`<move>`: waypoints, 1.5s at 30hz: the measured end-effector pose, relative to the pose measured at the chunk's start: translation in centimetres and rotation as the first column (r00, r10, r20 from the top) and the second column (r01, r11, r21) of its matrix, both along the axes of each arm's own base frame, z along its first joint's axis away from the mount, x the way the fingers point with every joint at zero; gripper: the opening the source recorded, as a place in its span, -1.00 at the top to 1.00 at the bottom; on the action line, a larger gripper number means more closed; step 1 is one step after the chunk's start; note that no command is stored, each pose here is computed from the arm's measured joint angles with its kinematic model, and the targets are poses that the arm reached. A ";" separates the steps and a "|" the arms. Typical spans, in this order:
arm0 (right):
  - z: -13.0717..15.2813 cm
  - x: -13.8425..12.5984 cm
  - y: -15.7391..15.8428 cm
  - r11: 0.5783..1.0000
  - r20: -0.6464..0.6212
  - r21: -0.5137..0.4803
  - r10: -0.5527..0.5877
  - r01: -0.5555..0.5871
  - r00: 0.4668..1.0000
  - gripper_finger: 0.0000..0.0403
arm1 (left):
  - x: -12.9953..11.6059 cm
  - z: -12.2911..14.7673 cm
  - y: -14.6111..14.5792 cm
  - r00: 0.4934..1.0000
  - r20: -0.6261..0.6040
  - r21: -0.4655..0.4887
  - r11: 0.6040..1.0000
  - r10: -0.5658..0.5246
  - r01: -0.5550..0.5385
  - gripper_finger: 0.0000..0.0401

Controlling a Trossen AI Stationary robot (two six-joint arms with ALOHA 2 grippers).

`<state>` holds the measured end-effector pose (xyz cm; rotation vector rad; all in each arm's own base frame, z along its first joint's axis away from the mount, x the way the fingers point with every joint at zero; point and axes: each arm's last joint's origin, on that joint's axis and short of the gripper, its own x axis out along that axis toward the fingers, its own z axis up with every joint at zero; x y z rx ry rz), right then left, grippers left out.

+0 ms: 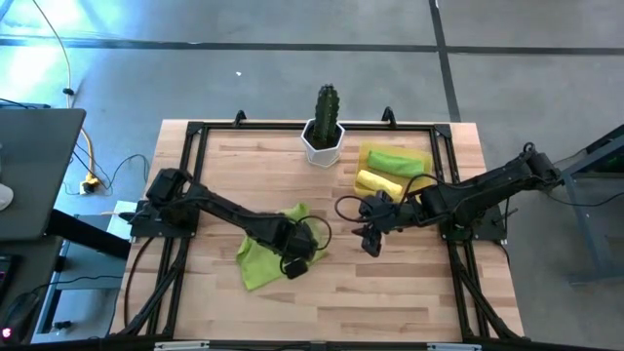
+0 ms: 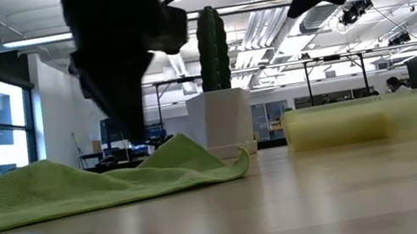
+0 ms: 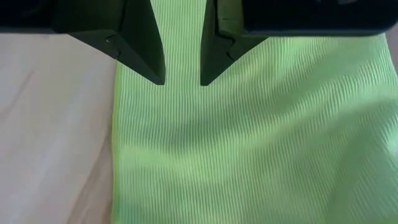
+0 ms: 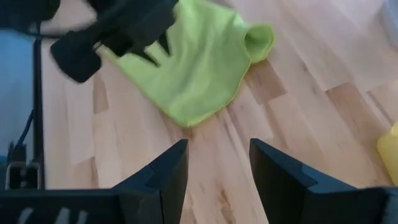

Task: Roll microfiber towels into tight, uniform cylinder then place into a basket
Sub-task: Roll the light green towel

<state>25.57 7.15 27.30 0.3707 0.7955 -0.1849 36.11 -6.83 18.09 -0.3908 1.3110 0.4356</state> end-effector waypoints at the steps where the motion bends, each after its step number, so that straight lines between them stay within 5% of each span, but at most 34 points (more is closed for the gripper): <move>1: 0.0 0.1 0.0 1.000 0.012 -0.006 -0.013 0.013 1.000 0.20 | -0.2 0.0 -0.2 1.000 -0.022 -0.006 1.000 -0.009 0.009 0.54; 10: -1.6 1.9 1.0 0.999 0.024 -0.043 -0.004 0.005 1.000 0.20 | -3.0 -0.1 -2.8 0.971 -0.221 0.069 0.992 -0.085 0.103 0.54; 17: -4.6 3.1 3.0 0.991 -0.068 -0.104 0.081 -0.088 0.994 0.20 | -3.3 -0.8 -4.7 0.972 -0.213 0.122 0.984 -0.099 0.127 0.54; 27: -8.6 6.1 5.7 0.943 -0.017 -0.243 0.229 -0.226 0.973 0.20 | -2.3 -3.1 -5.3 0.984 -0.178 0.120 0.993 0.008 0.014 0.54; 33: -8.9 5.2 6.3 0.925 -0.089 -0.264 0.259 -0.273 0.962 0.20 | -0.9 -3.6 -4.8 0.996 -0.087 0.088 0.996 -0.002 0.010 0.54; 45: -5.0 0.6 6.3 0.919 -0.148 -0.315 0.198 -0.237 0.969 0.20 | 3.4 -4.7 0.2 0.990 0.113 0.099 0.992 -0.087 0.076 0.54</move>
